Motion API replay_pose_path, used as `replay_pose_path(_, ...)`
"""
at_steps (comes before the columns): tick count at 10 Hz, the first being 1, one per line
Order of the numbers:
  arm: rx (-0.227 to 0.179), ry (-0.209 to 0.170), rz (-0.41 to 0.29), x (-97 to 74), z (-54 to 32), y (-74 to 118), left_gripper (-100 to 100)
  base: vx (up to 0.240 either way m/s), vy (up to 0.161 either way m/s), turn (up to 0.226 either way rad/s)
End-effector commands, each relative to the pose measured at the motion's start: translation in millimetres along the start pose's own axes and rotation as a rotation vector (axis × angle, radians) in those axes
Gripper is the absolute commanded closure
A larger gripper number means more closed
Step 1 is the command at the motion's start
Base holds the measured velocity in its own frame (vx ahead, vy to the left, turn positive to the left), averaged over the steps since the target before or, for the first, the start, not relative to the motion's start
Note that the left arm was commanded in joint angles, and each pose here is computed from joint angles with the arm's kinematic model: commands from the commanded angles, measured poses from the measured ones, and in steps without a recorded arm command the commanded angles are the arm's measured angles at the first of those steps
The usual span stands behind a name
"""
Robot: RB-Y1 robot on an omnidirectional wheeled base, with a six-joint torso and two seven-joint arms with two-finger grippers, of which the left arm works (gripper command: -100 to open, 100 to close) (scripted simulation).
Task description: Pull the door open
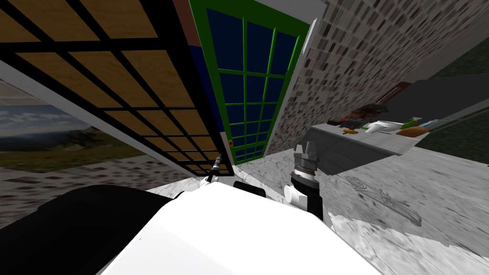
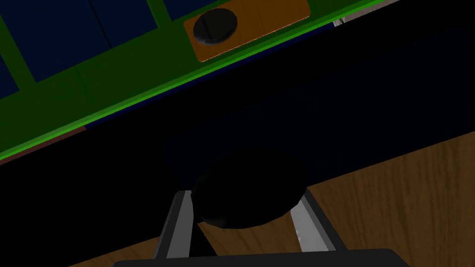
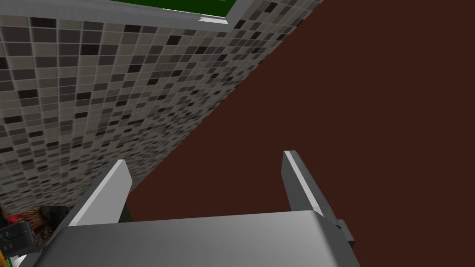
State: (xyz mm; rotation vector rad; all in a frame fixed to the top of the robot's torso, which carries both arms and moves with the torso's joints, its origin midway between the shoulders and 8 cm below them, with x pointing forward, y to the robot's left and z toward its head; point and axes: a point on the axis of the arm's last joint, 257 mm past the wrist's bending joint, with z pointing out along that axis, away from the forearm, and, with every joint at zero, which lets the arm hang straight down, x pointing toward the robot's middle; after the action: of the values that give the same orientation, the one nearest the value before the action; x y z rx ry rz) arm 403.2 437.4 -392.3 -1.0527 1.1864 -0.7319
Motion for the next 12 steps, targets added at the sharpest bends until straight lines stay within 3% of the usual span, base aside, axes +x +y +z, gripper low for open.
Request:
replay_pose_path(1,-0.001,-0.002,-0.036,1.0,-0.5,0.3,100,-0.024,0.010,-0.024)
replay_pose_path(12,-0.002,-0.045,-0.381,-7.5,0.2,1.2,100,-0.032,0.014,-0.049)
